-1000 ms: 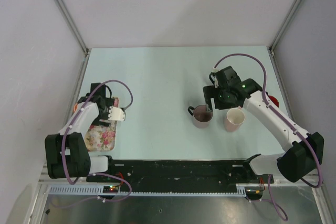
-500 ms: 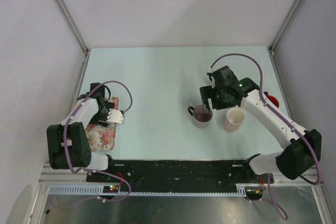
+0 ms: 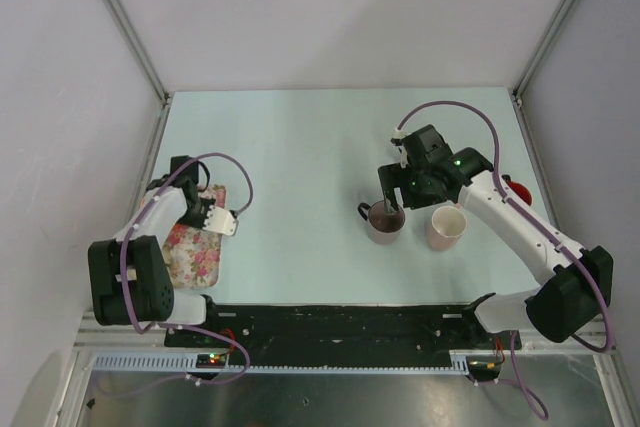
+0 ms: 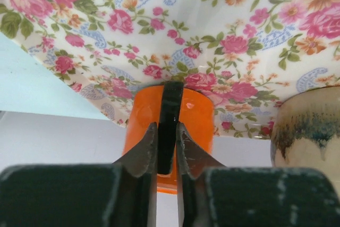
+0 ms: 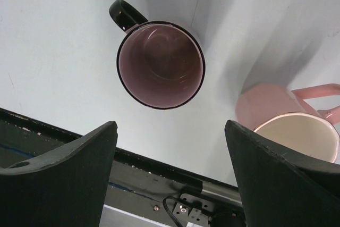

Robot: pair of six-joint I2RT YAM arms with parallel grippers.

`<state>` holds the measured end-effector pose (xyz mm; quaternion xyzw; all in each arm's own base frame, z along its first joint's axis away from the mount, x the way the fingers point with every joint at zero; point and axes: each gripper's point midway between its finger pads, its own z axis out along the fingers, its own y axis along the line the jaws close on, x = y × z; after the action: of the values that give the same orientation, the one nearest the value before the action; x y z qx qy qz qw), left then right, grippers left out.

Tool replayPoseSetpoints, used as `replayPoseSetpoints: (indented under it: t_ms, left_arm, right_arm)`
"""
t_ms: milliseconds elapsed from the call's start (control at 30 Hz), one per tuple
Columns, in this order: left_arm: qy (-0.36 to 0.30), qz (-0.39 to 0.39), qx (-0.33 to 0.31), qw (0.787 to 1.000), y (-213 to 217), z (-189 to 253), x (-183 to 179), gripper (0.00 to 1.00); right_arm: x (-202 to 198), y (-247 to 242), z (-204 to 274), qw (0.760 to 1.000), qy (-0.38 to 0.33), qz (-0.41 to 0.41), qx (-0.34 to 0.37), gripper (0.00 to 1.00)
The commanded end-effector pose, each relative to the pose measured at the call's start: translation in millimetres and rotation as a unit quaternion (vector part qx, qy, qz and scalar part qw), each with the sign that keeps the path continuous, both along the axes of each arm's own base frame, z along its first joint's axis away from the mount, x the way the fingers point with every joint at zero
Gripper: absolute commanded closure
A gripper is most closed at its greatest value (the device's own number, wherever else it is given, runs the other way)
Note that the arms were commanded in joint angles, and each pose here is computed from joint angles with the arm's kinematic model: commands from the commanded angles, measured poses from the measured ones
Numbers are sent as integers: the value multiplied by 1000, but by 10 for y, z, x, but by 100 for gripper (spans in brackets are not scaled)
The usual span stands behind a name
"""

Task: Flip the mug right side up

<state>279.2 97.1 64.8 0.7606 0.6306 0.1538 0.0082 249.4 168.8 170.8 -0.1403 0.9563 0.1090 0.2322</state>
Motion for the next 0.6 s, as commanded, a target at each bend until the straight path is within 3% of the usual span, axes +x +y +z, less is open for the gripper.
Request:
replayPoseSetpoints:
  t_ms: [0,200,367,567]
  left_arm:
    - [-34,1,9,999,45,214,135,94]
    - [-99,38,-57,993,-148,479,340,100]
    - [-170,107,-161,966,-413,896,556,100]
    - [-196,161,-242,936,-631,1184,534,100]
  right_arm:
    - [37,65,265,999,-35,14,22,12]
    - [30,53,354,998,-47,12,27,12]
    - [57,119,525,996,-68,9,53,12]
    - [82,377,807,987,-102,26,118,12]
